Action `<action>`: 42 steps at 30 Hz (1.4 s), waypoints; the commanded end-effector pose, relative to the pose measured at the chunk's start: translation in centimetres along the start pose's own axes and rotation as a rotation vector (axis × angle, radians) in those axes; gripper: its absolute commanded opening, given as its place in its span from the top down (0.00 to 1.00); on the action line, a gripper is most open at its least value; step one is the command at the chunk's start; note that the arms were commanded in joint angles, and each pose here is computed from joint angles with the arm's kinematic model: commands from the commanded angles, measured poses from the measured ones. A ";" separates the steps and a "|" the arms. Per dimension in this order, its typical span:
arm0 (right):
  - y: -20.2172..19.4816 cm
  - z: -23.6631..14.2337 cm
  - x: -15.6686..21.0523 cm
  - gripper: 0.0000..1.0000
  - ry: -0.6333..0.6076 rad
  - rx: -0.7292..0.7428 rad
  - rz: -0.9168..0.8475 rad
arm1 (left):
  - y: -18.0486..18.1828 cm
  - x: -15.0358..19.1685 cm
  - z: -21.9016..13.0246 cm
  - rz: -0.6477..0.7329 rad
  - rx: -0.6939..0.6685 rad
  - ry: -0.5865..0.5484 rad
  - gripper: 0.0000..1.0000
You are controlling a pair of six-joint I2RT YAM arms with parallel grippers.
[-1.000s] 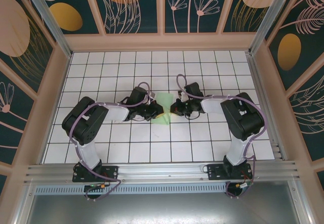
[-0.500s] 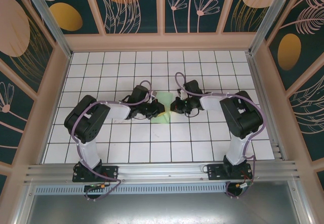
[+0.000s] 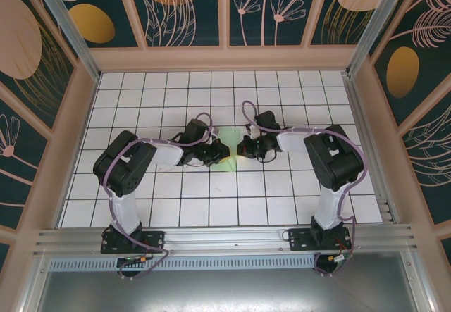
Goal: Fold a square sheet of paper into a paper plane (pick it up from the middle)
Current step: Fold the triangle a second time at the center of the table.
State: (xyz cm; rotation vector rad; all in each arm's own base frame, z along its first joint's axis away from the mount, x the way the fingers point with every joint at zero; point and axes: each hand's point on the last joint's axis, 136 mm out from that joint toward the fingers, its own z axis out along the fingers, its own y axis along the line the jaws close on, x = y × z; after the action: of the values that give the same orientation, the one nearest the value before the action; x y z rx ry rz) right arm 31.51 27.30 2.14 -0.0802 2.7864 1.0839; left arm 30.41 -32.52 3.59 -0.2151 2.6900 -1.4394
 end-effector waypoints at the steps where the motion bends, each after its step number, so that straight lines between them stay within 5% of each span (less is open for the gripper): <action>1: -0.1 0.1 -0.7 1.00 -0.004 0.015 -0.024 | -0.5 -0.2 0.3 0.021 0.016 0.019 0.89; 14: 0.4 -0.6 -1.2 1.00 -0.010 0.025 -0.132 | -2.5 -1.6 -1.6 0.087 0.015 -0.087 0.90; 42: 0.8 0.1 -2.2 1.00 0.007 0.026 -0.172 | 0.5 -0.7 0.5 0.033 -0.043 -0.001 0.90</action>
State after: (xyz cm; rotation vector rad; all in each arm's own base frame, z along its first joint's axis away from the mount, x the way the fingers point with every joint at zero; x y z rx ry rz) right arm 32.99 27.71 2.72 -0.2909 2.7458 1.0071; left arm 31.05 -32.37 3.05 -0.2014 2.7005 -1.3752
